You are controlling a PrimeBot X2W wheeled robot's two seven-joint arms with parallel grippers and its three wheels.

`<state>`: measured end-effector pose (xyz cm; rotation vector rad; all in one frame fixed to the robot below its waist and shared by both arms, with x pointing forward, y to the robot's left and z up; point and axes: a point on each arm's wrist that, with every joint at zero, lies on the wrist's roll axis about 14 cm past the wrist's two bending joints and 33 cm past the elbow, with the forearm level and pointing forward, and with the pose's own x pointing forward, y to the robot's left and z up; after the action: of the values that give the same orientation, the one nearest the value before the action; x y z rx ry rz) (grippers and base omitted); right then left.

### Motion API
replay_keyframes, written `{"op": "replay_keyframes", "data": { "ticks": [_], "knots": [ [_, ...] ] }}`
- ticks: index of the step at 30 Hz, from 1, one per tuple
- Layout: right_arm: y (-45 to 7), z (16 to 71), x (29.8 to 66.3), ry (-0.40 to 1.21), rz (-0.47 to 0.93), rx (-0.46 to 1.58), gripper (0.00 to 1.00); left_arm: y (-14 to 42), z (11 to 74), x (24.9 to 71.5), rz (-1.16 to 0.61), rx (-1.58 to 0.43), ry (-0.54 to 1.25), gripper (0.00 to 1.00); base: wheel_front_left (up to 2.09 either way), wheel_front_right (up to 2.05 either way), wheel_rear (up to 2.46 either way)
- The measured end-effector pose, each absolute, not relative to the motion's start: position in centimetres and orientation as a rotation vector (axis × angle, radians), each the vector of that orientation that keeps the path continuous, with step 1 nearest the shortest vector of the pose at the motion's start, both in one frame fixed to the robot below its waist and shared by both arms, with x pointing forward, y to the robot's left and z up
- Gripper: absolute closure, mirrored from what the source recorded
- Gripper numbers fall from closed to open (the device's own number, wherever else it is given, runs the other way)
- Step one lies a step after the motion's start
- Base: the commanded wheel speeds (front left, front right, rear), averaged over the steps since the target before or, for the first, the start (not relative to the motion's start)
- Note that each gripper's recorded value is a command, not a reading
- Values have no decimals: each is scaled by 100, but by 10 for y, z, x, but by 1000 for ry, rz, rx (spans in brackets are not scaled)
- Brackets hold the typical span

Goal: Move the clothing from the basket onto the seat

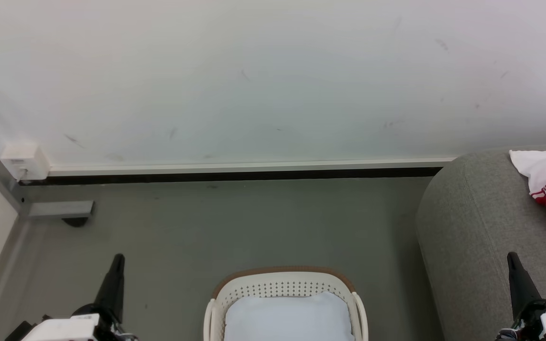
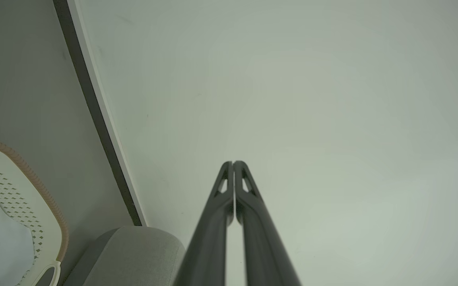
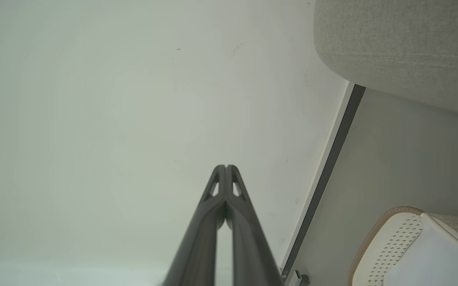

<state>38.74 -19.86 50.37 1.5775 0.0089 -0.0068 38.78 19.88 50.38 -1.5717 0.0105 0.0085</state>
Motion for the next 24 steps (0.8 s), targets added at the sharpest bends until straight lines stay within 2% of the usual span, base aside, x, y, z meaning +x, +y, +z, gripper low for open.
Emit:
{"op": "replay_keyframes", "data": {
  "ticks": [24],
  "knots": [
    [-199, 504, 387, 9, -7, 1577, 100, 199, 504, 388, 8, -1572, 10, 100, 0, 0, 0]
  ]
}}
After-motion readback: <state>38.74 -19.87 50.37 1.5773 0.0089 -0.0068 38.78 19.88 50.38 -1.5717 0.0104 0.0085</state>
